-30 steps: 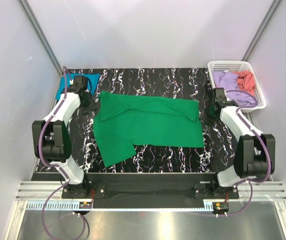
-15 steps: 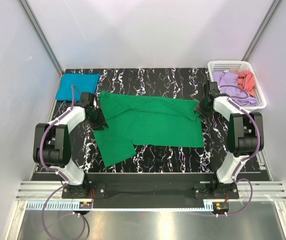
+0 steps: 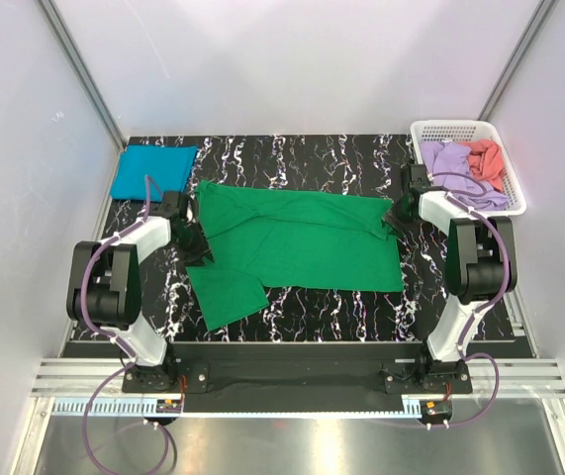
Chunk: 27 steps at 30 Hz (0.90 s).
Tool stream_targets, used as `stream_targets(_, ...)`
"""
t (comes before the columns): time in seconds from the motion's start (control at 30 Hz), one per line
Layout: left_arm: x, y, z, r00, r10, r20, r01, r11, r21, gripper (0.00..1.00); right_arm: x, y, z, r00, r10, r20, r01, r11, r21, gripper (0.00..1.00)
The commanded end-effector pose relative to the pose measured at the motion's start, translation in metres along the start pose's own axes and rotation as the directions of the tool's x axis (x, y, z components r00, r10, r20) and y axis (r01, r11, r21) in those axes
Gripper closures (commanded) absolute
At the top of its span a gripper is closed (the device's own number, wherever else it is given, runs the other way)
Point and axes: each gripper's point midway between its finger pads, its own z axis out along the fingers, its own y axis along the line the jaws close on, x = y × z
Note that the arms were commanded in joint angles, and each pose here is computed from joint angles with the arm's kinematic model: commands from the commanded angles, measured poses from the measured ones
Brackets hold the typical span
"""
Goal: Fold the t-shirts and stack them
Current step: Fold the tshirt
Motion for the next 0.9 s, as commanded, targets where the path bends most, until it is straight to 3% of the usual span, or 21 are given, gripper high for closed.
stream_targets(0.0, -0.005, 0.009, 0.002, 1.000, 0.009, 0.025, -0.008, 0.999, -0.045, 0.63, -0.009, 0.006, 0.005, 0.999, 0.007, 0.035, -0.007, 1.000, -0.007, 0.66)
stream_targets(0.3, -0.007, 0.016, 0.003, 0.999, 0.024, 0.026, -0.022, 0.996, -0.086, 0.63, -0.013, 0.004, 0.014, 0.999, -0.007, 0.050, 0.007, 1.000, 0.015, 0.68)
stream_targets(0.47, -0.012, 0.019, 0.001, 0.999, 0.033, 0.031, -0.030, 0.993, -0.111, 0.63, -0.018, 0.007, 0.014, 0.997, -0.035, 0.063, 0.034, 0.999, 0.007, 0.95)
stream_targets(0.53, -0.013, 0.018, 0.000, 0.999, 0.034, 0.038, -0.030, 0.993, -0.111, 0.63, -0.019, 0.008, 0.013, 0.997, -0.045, 0.067, 0.045, 0.999, 0.002, 1.00)
stream_targets(0.87, -0.011, 0.031, 0.005, 0.999, 0.022, 0.023, -0.018, 0.988, -0.155, 0.64, -0.034, 0.002, 0.001, 0.985, -0.143, 0.098, 0.137, 0.988, 0.064, 1.00)
